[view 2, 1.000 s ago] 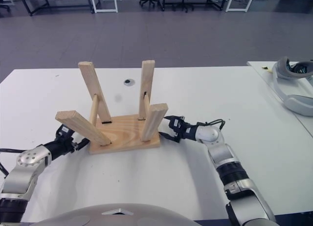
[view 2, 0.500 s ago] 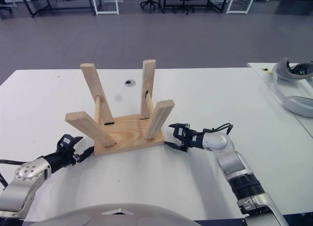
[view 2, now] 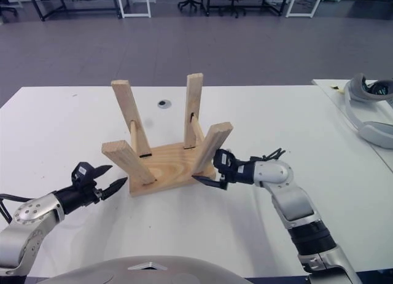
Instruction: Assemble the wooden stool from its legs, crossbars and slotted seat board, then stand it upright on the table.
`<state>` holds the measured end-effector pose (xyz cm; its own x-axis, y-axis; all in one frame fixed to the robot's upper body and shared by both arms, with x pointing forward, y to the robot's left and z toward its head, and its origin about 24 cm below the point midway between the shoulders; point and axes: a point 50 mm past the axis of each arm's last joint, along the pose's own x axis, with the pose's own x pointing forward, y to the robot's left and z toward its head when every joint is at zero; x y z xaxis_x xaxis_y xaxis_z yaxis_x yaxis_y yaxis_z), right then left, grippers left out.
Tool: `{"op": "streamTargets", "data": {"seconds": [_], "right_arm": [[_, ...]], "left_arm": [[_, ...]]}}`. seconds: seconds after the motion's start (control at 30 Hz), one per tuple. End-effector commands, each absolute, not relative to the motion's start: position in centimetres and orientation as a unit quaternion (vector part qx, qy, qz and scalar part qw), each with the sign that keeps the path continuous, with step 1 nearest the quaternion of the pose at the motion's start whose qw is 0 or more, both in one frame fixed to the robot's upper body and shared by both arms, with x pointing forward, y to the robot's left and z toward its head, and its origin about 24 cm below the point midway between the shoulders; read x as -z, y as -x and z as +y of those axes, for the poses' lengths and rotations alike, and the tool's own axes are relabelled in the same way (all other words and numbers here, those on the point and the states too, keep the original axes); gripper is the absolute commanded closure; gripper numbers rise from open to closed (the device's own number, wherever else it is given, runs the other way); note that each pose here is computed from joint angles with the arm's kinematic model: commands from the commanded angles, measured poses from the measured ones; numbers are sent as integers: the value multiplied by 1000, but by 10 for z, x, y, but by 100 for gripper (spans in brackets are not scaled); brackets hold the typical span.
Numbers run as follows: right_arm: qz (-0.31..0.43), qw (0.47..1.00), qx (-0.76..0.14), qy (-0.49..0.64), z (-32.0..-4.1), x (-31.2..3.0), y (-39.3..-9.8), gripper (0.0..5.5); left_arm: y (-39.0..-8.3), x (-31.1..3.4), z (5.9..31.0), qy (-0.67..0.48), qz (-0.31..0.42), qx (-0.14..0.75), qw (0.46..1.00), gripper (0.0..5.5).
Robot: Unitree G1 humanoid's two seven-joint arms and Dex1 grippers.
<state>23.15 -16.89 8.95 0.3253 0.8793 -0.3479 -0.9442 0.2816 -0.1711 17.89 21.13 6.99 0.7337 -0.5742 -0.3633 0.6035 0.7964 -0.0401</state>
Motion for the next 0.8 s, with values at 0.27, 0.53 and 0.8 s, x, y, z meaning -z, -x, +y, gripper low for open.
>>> {"op": "streamTargets", "data": {"seconds": [0.27, 0.53, 0.8], "right_arm": [[163, 789, -540, 242, -213, -88, -230, 191], [164, 852, -407, 285, -220, -42, -265, 191], [155, 820, -495, 242, -183, -29, -241, 191]], "left_arm": [[-175, -57, 241, -111, 240, 246, 932, 183], [-170, -32, 221, -91, 248, 232, 936, 183], [-171, -23, 214, -95, 250, 246, 931, 183]]}}
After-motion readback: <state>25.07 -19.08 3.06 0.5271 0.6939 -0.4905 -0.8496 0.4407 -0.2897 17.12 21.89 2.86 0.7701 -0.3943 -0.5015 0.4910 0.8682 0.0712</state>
